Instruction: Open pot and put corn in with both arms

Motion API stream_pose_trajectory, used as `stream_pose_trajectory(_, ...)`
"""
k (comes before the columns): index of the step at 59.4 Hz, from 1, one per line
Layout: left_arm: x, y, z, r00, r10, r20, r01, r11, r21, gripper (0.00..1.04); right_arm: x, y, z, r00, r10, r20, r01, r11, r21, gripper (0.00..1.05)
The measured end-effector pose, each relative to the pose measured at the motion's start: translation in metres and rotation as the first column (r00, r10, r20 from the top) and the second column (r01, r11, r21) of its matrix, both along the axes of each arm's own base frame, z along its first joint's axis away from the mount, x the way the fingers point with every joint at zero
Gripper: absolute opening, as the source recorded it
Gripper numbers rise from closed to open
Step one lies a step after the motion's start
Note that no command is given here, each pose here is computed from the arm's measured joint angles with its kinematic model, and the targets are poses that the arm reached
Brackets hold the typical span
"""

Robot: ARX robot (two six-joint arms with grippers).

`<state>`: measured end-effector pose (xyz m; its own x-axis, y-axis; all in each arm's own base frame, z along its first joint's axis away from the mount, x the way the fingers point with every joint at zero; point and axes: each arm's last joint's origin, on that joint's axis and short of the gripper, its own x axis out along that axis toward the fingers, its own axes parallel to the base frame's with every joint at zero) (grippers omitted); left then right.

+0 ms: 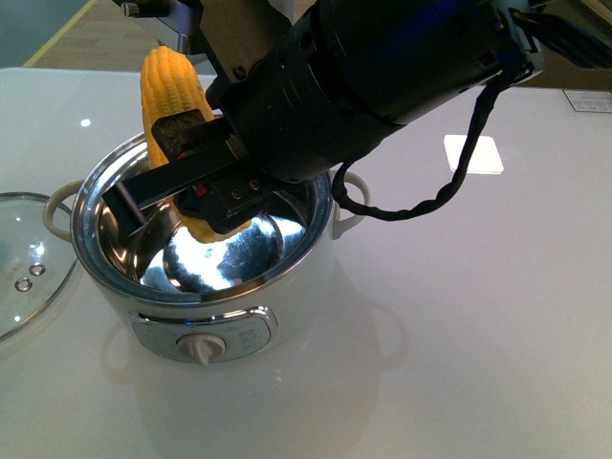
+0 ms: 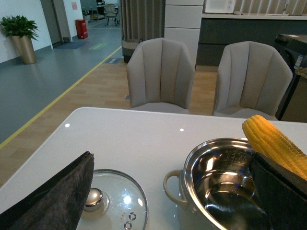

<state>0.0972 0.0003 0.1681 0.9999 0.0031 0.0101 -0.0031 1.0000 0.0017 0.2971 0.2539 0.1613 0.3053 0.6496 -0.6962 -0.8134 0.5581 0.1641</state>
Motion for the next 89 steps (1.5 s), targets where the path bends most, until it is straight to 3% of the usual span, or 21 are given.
stream_pose_trajectory(25, 0.000, 0.000, 0.000, 1.000, 0.000, 0.000, 0.000, 1.000, 0.000, 0.98, 0.013, 0.010, -0.011, 0.997, -0.075, -0.033, 0.074, 0.997, -0.034, 0.23)
stream_pose_trajectory(45, 0.000, 0.000, 0.000, 1.000, 0.000, 0.000, 0.000, 1.000, 0.000, 0.98, 0.017, 0.014, -0.016, 0.995, -0.093, -0.047, 0.090, 0.994, -0.057, 0.37)
stream_pose_trajectory(68, 0.000, 0.000, 0.000, 1.000, 0.000, 0.000, 0.000, 1.000, 0.000, 0.98, 0.018, 0.017, -0.017, 0.993, -0.105, -0.052, 0.102, 0.993, -0.060, 0.95)
stream_pose_trajectory(82, 0.000, 0.000, 0.000, 1.000, 0.000, 0.000, 0.000, 1.000, 0.000, 0.98, 0.024, 0.011, -0.012, 0.986, -0.161, -0.053, 0.159, 0.987, -0.033, 0.96)
stream_pose_trajectory(89, 0.000, 0.000, 0.000, 1.000, 0.000, 0.000, 0.000, 1.000, 0.000, 0.98, 0.040, -0.020, 0.017, 0.959, -0.282, 0.013, 0.281, 0.959, 0.034, 0.96)
